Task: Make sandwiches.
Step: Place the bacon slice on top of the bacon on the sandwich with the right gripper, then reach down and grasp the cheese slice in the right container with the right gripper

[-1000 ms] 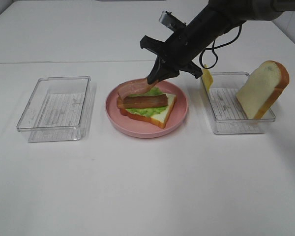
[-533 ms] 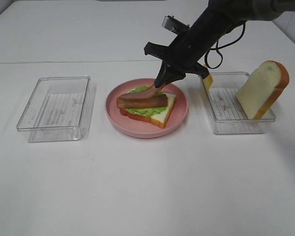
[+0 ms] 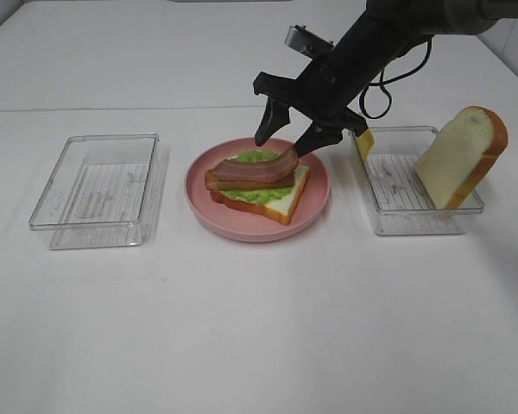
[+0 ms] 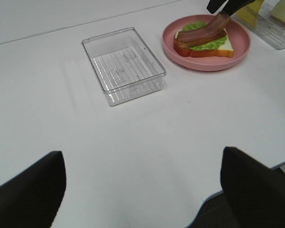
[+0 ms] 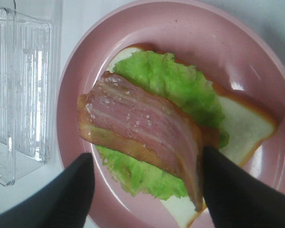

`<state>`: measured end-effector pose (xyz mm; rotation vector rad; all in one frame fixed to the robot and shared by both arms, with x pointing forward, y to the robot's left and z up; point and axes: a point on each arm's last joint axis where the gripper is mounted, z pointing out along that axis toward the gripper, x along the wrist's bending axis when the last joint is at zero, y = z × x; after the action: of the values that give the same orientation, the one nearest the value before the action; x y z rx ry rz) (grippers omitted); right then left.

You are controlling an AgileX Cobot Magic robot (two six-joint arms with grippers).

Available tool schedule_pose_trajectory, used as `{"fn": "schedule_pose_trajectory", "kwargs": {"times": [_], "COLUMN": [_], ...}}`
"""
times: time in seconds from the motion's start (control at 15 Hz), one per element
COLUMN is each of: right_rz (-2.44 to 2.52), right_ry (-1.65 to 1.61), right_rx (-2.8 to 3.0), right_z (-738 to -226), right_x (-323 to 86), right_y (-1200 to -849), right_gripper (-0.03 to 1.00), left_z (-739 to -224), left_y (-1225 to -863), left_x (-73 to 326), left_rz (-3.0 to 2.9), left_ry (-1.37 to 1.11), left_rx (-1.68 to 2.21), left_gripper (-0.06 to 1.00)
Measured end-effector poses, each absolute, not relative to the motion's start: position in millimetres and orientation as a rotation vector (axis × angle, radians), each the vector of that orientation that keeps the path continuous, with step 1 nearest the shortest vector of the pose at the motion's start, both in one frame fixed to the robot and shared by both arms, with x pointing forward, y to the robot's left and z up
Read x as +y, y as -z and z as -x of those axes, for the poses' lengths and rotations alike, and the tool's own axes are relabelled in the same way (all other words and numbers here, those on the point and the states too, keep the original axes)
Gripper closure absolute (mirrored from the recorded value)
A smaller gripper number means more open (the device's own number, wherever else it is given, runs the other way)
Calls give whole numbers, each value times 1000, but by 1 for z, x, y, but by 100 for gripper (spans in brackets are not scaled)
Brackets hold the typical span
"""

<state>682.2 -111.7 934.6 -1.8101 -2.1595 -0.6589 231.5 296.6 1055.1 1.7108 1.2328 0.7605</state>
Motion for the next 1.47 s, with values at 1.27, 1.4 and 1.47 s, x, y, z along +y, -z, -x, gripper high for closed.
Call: {"fn": "schedule_pose_trajectory", "kwargs": {"times": [1.27, 1.4, 1.47], "right_rz": [2105, 2138, 2145], "right_ry": [277, 314, 332], "right_rx": [-2539, -2487, -2474], "right_z": [-691, -700, -702], "right_x": [-176, -185, -187], "right_y": [-988, -974, -972], "right_gripper": [31, 31, 31], "left_z": [-231, -231, -231], "left_y": [-1055, -1055, -1055], "left_x": [297, 297, 297], "left_rz": [-1711, -1711, -1711], "left_ry": [-761, -761, -761], "left_rx": [1233, 1233, 1233], "left_gripper": [11, 11, 11]}}
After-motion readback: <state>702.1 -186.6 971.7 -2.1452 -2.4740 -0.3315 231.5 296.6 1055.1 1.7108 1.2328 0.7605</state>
